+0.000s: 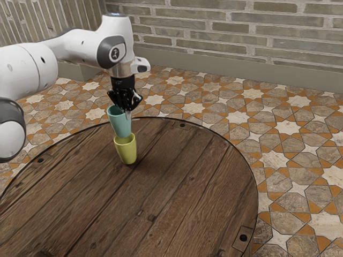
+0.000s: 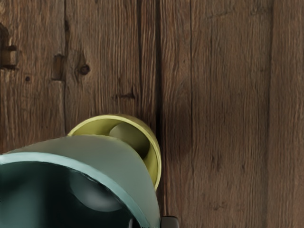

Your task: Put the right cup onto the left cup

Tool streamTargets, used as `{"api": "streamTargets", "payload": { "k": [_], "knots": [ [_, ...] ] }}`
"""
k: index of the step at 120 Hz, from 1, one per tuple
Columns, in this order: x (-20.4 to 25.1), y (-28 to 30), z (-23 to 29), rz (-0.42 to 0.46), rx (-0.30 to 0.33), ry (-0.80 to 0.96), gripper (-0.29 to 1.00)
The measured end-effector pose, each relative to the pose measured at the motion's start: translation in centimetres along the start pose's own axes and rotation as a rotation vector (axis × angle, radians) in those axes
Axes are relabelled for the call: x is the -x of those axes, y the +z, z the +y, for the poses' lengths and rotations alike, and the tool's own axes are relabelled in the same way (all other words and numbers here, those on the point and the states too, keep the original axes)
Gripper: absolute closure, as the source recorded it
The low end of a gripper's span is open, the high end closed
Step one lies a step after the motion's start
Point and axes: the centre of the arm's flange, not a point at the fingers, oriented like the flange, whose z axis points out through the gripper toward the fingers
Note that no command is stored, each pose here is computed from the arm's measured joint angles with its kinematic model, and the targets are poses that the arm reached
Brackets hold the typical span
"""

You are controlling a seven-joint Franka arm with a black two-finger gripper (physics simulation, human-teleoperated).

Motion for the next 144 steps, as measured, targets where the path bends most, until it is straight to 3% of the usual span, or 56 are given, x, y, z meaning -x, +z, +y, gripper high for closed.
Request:
{"api": "streamTargets", "payload": {
  "k": [70, 104, 124, 144],
  "knots": [
    [-1.0, 4.0, 0.1, -0.041, -0.001, 0.018, 0.78],
    [-0.6, 2.6, 0.3, -0.02, 0.013, 0.021, 0.25],
    [1.3, -1.9, 1.2, 0.034, 0.02, 0.037, 0.11],
    [7.3, -10.1, 3.1, 0.083, 0.032, 0.076, 0.05]
  ]
}}
